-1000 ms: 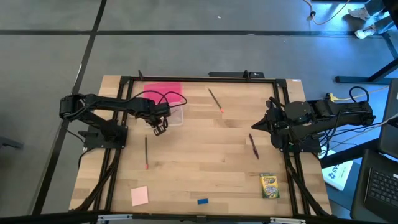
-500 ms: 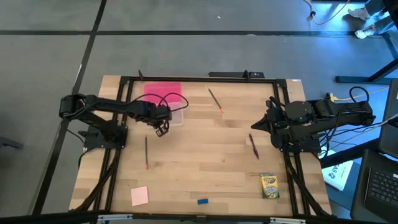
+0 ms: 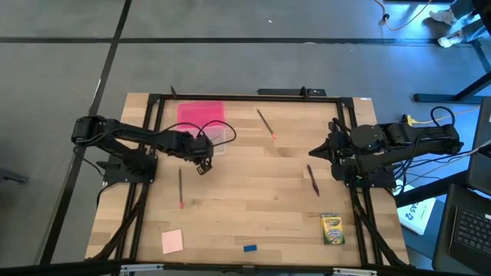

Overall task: Pack school essentials
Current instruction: Put the top black pencil into the pink supply box

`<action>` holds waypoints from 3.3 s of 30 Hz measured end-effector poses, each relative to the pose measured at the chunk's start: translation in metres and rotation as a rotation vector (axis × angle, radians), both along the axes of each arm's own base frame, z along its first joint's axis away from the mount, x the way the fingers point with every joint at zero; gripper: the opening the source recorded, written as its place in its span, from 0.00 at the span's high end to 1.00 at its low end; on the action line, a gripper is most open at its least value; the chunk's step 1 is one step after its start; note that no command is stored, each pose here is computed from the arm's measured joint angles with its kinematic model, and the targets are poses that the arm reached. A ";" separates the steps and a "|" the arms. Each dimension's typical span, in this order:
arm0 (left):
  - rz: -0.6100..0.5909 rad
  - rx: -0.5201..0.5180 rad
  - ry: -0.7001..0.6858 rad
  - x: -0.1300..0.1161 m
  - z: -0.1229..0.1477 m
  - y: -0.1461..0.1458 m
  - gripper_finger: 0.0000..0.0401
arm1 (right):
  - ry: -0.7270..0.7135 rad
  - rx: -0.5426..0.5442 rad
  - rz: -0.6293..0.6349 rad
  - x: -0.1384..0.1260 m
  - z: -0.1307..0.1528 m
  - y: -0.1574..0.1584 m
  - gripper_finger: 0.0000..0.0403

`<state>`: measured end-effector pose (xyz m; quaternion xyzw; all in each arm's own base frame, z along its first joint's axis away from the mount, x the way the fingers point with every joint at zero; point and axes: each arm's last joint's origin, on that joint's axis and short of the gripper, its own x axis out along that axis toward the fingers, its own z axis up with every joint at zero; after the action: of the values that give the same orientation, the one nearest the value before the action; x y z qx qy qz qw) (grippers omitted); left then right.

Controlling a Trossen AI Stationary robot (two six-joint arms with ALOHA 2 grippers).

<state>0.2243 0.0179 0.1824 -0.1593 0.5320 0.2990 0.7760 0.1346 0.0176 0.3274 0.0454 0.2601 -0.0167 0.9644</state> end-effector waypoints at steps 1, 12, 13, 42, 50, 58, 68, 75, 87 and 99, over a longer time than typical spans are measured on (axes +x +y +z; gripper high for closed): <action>0.000 -0.005 -0.015 0.000 0.001 -0.004 0.87 | 0.004 0.000 -0.001 0.001 0.000 0.000 0.99; 0.021 -0.074 -0.221 -0.015 0.026 -0.060 0.86 | 0.136 0.084 -0.050 0.015 -0.015 0.006 0.99; 0.018 -0.077 -0.236 -0.017 0.027 -0.065 0.86 | 0.147 0.098 -0.057 0.016 -0.016 0.007 0.99; -0.078 0.057 -0.270 -0.029 0.031 -0.088 0.86 | 0.343 0.312 -0.483 0.086 -0.068 0.001 0.91; -0.078 0.056 -0.270 -0.029 0.031 -0.088 0.86 | 0.244 0.252 -0.456 0.104 -0.067 -0.021 0.80; -0.078 0.056 -0.270 -0.029 0.031 -0.088 0.86 | 0.237 0.264 -0.536 0.108 -0.071 -0.039 0.67; -0.078 0.056 -0.270 -0.029 0.031 -0.088 0.86 | 0.332 0.231 -0.606 0.142 -0.116 -0.065 0.69; -0.078 0.056 -0.271 -0.029 0.031 -0.088 0.86 | 0.362 0.211 -0.647 0.161 -0.150 -0.088 0.69; -0.078 0.055 -0.274 -0.028 0.031 -0.088 0.86 | 0.443 0.148 -0.673 0.168 -0.183 -0.106 0.69; -0.077 0.053 -0.278 -0.028 0.032 -0.088 0.86 | 0.441 0.063 -0.705 0.170 -0.190 -0.111 0.69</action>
<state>0.1962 -0.0704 0.2140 -0.1581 0.4169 0.2579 0.8571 0.3051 -0.0933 0.1374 0.1566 0.4294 -0.3473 0.8188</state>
